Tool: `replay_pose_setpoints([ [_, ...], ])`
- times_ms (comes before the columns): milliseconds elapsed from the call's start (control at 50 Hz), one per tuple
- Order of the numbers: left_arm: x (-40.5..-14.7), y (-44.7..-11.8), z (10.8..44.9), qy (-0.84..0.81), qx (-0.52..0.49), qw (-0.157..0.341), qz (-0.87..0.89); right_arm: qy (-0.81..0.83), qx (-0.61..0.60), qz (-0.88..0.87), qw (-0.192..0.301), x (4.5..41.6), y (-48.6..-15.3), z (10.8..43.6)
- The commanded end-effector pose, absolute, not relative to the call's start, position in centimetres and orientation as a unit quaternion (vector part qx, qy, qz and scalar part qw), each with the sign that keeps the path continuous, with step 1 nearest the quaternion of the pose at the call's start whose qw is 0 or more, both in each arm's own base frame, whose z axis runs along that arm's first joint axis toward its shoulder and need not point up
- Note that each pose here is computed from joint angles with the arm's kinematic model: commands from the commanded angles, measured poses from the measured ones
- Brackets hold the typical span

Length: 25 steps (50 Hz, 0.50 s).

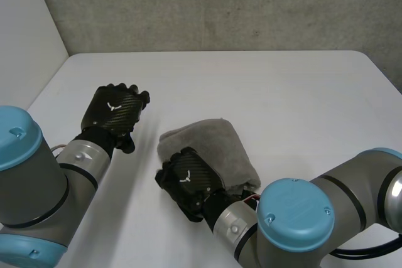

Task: Fold the laundry

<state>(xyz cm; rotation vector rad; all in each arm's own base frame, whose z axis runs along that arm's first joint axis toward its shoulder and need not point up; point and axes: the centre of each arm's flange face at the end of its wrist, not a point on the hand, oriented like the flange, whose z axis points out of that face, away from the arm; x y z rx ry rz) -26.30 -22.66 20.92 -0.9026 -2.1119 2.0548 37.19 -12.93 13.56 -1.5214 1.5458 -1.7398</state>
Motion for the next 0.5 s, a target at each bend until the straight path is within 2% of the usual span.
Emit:
replay_pose_setpoints([
  [20, -26.7, -22.7, 21.5, -0.681, -0.284, 0.045, 0.673, 0.56, -0.464, -0.668, 0.16, 35.9, -15.9, 18.2],
  [80, -27.5, -22.7, 22.7, -0.676, -0.264, 0.076, 0.684, 0.579, -0.397, -0.693, 0.163, 34.4, -18.1, 21.0],
  [100, -28.2, -22.6, 23.5, -0.672, -0.251, 0.1, 0.689, 0.589, -0.363, -0.699, 0.181, 33.7, -18.8, 22.2],
  [120, -28.2, -22.6, 23.5, -0.672, -0.251, 0.1, 0.69, 0.589, -0.362, -0.699, 0.181, 33.7, -18.8, 22.2],
  [160, -29.4, -22.4, 24.8, -0.671, -0.224, 0.149, 0.691, 0.616, -0.307, -0.692, 0.216, 32.6, -19.9, 23.6],
  [180, -29.4, -22.4, 24.8, -0.671, -0.224, 0.149, 0.691, 0.616, -0.307, -0.692, 0.216, 32.6, -19.9, 23.6],
  [220, -30.5, -22.1, 25.1, -0.686, -0.207, 0.188, 0.672, 0.651, -0.266, -0.671, 0.234, 31.5, -21.4, 24.1],
  [280, -31.2, -22.1, 24.5, -0.7, -0.205, 0.202, 0.653, 0.668, -0.257, -0.655, 0.243, 31.3, -21.9, 24.2],
  [340, -32.8, -21.7, 22.9, -0.732, -0.21, 0.215, 0.611, 0.7, -0.267, -0.612, 0.255, 31.6, -22.4, 23.1],
  [380, -33.9, -21.4, 20.7, -0.767, -0.218, 0.215, 0.564, 0.734, -0.283, -0.564, 0.252, 32.1, -23.2, 20.8],
  [500, -34.2, -21.6, 17.0, -0.809, -0.213, 0.193, 0.513, 0.763, -0.3, -0.521, 0.239, 32.6, -24.0, 18.0],
])
